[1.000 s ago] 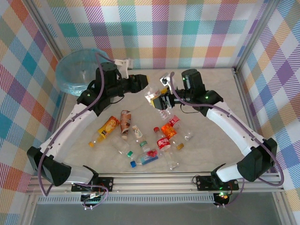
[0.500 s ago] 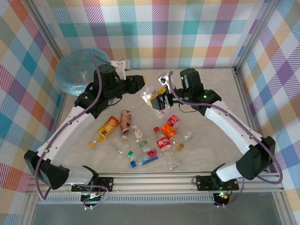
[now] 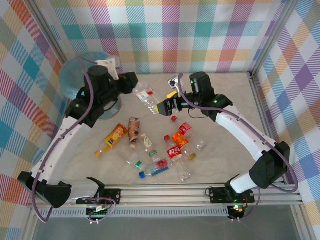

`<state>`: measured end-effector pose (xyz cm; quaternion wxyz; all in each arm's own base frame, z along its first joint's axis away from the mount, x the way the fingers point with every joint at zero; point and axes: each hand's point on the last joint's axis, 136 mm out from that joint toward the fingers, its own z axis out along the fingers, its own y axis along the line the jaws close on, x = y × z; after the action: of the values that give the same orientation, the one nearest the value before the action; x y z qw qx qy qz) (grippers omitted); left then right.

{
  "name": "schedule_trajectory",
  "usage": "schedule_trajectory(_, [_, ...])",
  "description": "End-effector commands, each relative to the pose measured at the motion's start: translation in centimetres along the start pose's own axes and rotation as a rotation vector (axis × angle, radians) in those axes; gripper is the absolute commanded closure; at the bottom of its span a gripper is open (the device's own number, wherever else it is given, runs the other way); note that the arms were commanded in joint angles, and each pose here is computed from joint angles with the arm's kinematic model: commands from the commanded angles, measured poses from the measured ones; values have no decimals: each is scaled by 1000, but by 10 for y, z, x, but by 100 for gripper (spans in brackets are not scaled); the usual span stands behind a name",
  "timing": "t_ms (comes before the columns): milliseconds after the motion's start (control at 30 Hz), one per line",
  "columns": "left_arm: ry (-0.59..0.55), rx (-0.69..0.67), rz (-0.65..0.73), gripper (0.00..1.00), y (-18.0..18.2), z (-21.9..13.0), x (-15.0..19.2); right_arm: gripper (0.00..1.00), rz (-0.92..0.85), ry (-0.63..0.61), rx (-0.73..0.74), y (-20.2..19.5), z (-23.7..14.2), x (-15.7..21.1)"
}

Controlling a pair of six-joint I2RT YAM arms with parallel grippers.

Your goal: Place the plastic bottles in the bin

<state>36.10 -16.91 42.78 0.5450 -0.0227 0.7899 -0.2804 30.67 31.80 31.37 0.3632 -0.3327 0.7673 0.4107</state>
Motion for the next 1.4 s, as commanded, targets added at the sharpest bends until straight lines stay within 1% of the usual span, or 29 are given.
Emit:
schedule_trajectory(0, [-173,-82,56,100,9,-36,-61,0,-37,-73,-32,13,-3,-30])
schedule_trajectory(167, [-359,-289,128,100,43,-70,-127,0,-53,-79,-49,17,-1,-42])
schedule_trajectory(300, [-497,-422,87,100,81,-94,-169,0,-60,-75,-55,19,0,-48])
schedule_trajectory(433, [-580,-508,8,100,123,-103,-191,1,-67,-71,-58,23,-2,-51])
schedule_trajectory(533, [-568,-541,-18,100,152,-89,-195,1,-74,-68,-53,26,-6,-50])
schedule_trajectory(667, [-474,-564,-49,100,190,-55,-179,1,-68,-59,-42,25,-10,-41])
schedule_trajectory(800, [-380,-585,-68,100,224,-20,-152,1,-58,-45,-31,24,-12,-31])
schedule_trajectory(867, [-351,-592,-74,100,238,-6,-138,1,-54,-35,-32,25,-13,-26])
schedule_trajectory(933, [-324,-583,-78,100,249,9,-125,1,-48,-25,-27,24,-13,-21])
schedule_trajectory(1100, [-302,-555,-106,100,277,46,-93,1,-37,-16,-28,23,-13,-13])
schedule_trajectory(1200, [-274,-526,-119,100,288,65,-75,1,-29,-6,-36,24,-11,-10])
schedule_trajectory(1367, [-190,-557,-125,100,310,86,-47,0,-29,10,-32,22,-8,-6])
